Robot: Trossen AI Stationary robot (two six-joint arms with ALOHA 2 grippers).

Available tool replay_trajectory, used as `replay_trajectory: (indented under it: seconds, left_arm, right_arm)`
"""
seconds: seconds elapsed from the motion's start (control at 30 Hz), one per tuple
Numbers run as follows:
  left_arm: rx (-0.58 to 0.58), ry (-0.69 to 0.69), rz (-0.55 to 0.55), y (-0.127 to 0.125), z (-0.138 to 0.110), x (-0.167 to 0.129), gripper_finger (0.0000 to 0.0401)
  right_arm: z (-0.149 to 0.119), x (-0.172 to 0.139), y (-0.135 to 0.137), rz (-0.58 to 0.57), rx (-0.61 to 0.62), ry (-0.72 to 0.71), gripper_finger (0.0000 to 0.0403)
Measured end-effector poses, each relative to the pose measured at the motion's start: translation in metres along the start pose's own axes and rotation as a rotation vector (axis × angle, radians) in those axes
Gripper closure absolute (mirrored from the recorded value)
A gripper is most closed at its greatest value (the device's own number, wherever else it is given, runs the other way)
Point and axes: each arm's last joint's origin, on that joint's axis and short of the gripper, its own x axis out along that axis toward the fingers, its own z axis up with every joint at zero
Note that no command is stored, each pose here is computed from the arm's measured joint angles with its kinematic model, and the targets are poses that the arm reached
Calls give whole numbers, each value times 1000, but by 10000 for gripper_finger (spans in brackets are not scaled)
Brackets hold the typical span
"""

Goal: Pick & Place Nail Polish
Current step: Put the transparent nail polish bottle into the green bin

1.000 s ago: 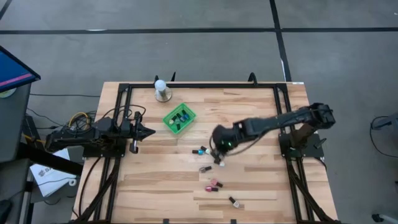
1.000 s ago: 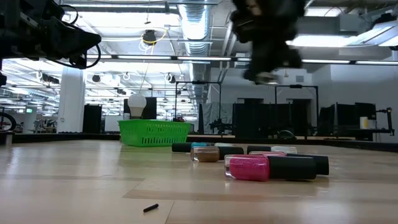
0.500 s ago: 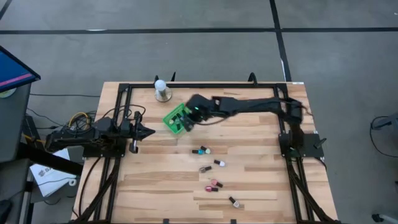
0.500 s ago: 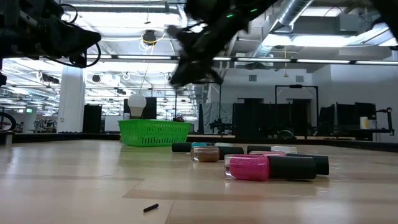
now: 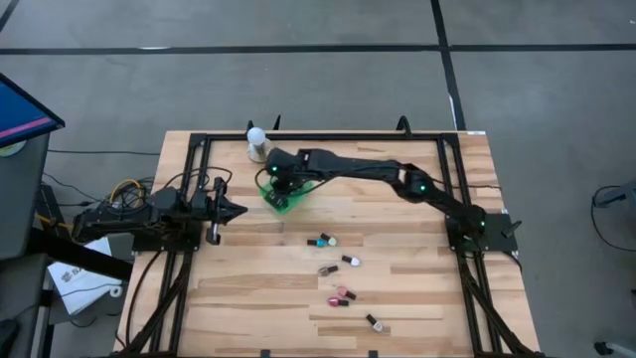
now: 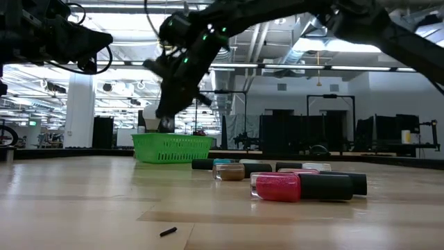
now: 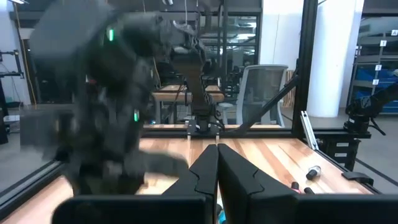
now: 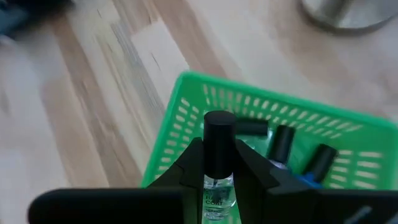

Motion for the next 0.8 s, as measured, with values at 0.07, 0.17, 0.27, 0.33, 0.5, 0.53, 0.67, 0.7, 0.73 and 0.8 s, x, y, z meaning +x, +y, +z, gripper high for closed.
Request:
replay_trajectory:
  seconds: [0.07,0.17,0.27,0.33,0.5,0.53,0.67,0.7,0.73,0.8]
  left_arm:
    - [0,0,0,0,0,0,399]
    - [0,0,0,0,0,0,399]
    - [0,-2,0,0,0,0,399]
    - [0,-2,0,0,0,0,399]
    - [0,-7,0,0,1,0,399]
    - [0,-7,0,0,1,0,399]
    - [0,-7,0,0,1,0,399]
    - [0,-7,0,0,1,0,399]
    - [0,-7,0,0,1,0,399]
    - [0,-7,-1,0,1,0,399]
  right_arm:
    - [-7,8,0,-7,8,23,359]
    - [-10,14,-2,-16,15,43,359]
    - [-14,17,-4,-31,1,69,358]
    - [-13,17,-4,-52,-2,59,357]
    - [-12,17,-7,-78,1,44,355]
    - [-12,17,-7,-79,1,43,355]
    - [-11,17,-8,-86,3,41,354]
    - [-11,17,-9,-98,3,37,354]
    - [-12,20,-9,-112,2,32,354]
    - [-14,29,-11,-126,5,30,354]
